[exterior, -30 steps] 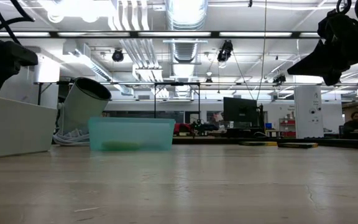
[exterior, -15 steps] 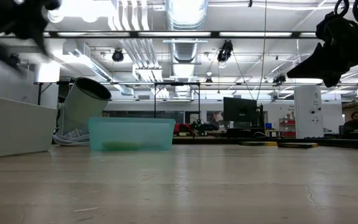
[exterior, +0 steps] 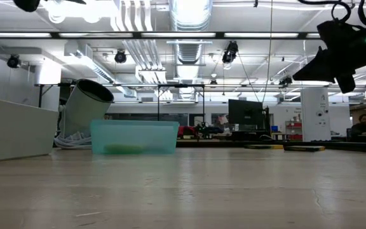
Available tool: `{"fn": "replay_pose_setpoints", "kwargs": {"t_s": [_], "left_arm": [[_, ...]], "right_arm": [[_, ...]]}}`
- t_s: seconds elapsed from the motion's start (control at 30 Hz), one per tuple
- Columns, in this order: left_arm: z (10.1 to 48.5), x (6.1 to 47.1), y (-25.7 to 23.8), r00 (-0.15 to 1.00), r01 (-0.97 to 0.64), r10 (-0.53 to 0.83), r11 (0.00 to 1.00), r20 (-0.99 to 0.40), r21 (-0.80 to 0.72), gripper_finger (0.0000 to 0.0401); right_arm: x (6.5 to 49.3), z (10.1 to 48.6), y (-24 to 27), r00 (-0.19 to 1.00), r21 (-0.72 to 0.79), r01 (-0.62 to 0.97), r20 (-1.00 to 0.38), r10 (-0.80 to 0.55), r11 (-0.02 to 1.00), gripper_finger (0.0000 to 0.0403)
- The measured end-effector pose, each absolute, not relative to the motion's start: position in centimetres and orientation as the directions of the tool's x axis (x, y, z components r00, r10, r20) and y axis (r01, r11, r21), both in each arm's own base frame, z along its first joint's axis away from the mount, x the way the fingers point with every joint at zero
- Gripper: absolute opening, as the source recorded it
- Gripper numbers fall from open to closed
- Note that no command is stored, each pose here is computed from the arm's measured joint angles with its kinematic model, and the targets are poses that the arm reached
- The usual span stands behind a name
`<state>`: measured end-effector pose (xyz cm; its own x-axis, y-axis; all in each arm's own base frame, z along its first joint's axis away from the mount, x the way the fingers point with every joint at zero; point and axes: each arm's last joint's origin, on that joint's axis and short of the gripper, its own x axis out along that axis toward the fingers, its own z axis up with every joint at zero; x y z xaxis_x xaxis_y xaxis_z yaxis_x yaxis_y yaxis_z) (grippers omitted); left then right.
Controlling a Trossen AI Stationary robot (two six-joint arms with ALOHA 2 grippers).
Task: Pick & Place School Supplies
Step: Put the yellow crayon box into the gray bin
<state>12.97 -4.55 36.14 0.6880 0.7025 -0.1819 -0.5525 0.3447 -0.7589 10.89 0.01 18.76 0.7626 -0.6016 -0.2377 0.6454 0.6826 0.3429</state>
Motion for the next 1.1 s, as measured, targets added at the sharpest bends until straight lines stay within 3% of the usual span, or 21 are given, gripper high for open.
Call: {"fn": "replay_pose_setpoints", "kwargs": {"t_s": [0.17,0.33,0.6,0.83,0.97,1.1], "left_arm": [[36.6,14.8,-3.2,0.62,-0.631,0.762,0.342,-0.188,-0.696,0.0227],[36.4,17.2,-0.8,0.658,-0.683,0.694,0.385,-0.293,-0.621,0.0227],[36.8,21.7,4.5,0.76,-0.604,0.623,0.57,-0.186,-0.558,0.0226],[34.8,25.2,8.7,0.816,-0.554,0.542,0.63,-0.203,-0.545,0.0226],[33.0,26.9,10.2,0.817,-0.561,0.523,0.627,-0.242,-0.54,0.0227],[31.6,28.2,11.0,0.808,-0.578,0.526,0.619,-0.266,-0.533,0.0223]], "right_arm": [[11.6,18.2,-0.3,0.724,0.333,0.689,-0.273,-0.634,0.644,0.0008],[12.6,18.0,-1.0,0.698,0.389,0.712,-0.296,-0.652,0.585,0.0008],[14.5,21.3,-3.6,0.616,0.366,0.786,-0.392,-0.684,0.498,0.0008],[15.9,22.8,-8.6,0.542,0.348,0.836,-0.646,-0.538,0.425,0.0008],[16.4,23.2,-12.3,0.516,0.335,0.849,-0.691,-0.506,0.408,0.0008],[16.4,23.1,-16.5,0.443,0.312,0.893,-0.734,-0.514,0.324,0.0008]]}}
